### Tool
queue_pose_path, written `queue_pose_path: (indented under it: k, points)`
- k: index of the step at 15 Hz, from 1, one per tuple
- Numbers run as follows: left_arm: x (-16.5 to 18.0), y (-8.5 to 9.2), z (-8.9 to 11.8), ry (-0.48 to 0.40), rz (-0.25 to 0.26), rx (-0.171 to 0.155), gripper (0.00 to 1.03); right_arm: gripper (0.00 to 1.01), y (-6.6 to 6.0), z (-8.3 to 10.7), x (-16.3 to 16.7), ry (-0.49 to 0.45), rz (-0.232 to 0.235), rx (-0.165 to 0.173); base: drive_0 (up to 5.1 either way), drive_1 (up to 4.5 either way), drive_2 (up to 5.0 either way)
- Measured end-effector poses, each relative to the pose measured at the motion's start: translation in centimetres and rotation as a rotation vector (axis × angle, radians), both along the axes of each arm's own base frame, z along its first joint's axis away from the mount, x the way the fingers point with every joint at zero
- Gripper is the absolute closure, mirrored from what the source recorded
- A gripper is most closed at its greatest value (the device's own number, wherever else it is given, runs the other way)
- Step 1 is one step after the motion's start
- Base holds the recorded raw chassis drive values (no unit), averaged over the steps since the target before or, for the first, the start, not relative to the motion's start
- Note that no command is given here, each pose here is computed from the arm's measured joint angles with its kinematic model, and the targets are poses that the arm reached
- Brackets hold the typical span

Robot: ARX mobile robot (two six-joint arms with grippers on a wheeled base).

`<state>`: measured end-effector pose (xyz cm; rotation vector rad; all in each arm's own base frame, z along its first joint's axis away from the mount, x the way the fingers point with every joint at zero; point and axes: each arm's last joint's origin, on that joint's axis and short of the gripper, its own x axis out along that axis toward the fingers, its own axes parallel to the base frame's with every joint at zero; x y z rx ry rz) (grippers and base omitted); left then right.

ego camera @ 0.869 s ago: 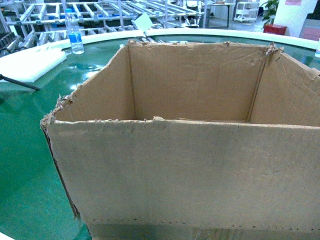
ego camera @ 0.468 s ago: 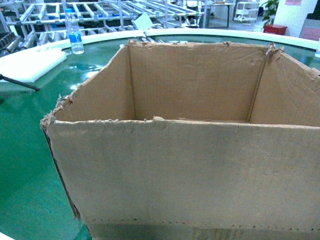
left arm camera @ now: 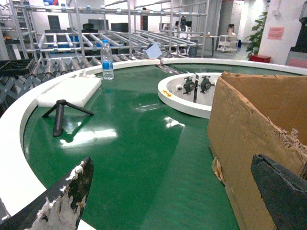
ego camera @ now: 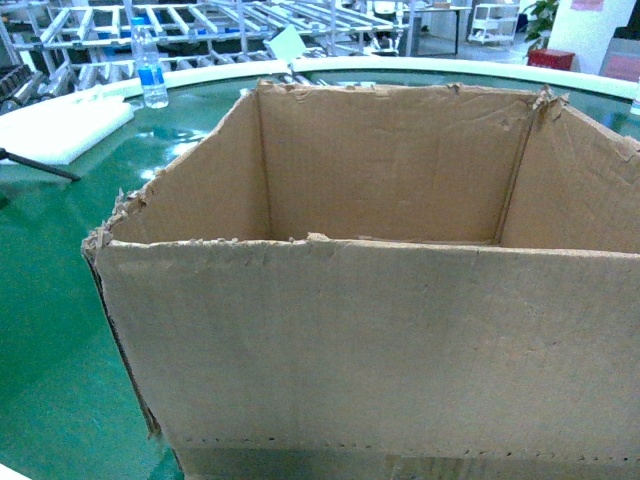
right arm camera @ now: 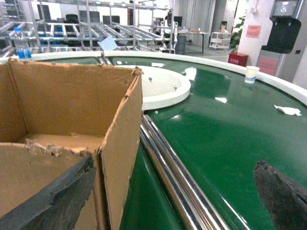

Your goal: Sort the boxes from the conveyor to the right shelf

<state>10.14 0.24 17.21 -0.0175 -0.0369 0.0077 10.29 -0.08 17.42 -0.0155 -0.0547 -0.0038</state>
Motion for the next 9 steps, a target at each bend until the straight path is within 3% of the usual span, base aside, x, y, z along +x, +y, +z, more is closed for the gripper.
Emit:
queue_pose_path:
  k: [3, 6, 8, 9]
  points:
    - [1.9, -0.1, 1.0, -0.005, -0.023, -0.013, 0.05, 0.03, -0.2, 1.0, 1.8, -0.002, -0.012, -0.003, 0.0, 0.00, 0.0]
    - [5.5, -1.5, 5.8, -0.053, -0.118, -0.018, 0.05, 0.03, -0.1, 4.7, 4.9, -0.029, -0.015, -0.014, 0.0, 0.00, 0.0]
    - [8.4, -2.0, 7.2, 0.004, -0.138, -0.024, 0.05, 0.03, 0.7, 5.5, 7.3, 0.050, 0.006, -0.030, 0.0, 0.00, 0.0]
    - [10.8, -2.5, 7.7, 0.081, -0.160, -0.037, 0.05, 0.03, 1.5, 6.3, 9.2, 0.092, 0.040, -0.036, 0.0, 0.00, 0.0]
